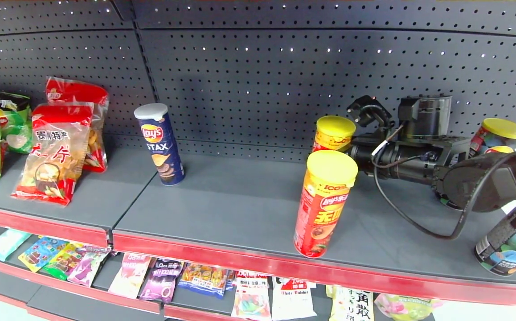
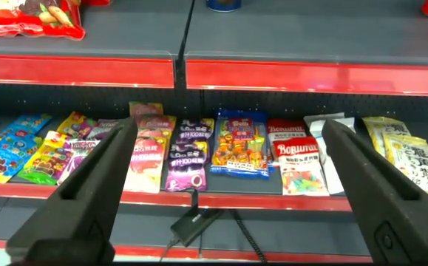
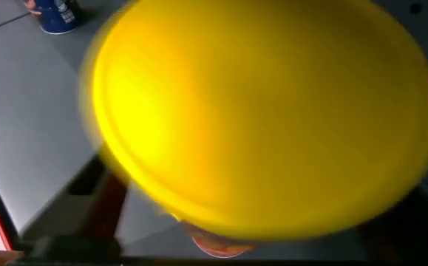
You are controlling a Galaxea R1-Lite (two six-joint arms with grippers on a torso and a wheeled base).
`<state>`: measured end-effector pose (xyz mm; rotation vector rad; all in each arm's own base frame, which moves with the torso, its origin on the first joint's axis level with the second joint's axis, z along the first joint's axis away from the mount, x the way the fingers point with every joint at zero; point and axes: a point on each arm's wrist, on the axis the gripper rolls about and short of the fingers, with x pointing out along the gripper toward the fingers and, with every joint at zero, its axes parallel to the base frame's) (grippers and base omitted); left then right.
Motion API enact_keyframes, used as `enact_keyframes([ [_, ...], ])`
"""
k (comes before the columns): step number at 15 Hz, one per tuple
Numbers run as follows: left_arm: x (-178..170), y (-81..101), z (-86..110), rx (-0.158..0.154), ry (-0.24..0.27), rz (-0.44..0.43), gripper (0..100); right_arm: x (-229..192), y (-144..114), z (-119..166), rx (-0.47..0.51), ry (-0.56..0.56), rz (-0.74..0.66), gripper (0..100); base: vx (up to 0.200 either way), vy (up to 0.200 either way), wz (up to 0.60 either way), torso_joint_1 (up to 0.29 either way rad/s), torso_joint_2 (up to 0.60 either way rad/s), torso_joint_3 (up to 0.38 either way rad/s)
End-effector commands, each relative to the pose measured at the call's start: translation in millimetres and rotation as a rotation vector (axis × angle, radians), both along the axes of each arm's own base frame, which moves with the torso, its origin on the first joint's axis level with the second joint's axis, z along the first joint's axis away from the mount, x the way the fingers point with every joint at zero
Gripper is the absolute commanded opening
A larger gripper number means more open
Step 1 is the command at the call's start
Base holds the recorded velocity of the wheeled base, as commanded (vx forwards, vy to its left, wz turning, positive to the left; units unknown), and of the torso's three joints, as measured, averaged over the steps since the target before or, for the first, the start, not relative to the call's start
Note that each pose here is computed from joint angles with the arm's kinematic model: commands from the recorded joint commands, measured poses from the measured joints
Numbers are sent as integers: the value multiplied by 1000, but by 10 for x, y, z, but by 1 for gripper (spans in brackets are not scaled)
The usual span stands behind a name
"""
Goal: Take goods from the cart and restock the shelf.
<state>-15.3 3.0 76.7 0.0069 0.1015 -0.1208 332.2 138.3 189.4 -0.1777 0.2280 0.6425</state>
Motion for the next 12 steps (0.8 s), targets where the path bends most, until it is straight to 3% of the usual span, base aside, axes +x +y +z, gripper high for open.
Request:
enact_keyframes([
  [1,2,0,0,0,3,0,100,-23,-29,24,3,-3,-9,100,0,0,0,0,0,0],
  [7,2,0,0,0,3,1,100,-337,-223,86,11,14,-61,100,0,0,0,0,0,0],
  [12,2,0,0,0,3,0,100,-576,-436,-161,-31,104,-122,100,0,0,0,0,0,0],
])
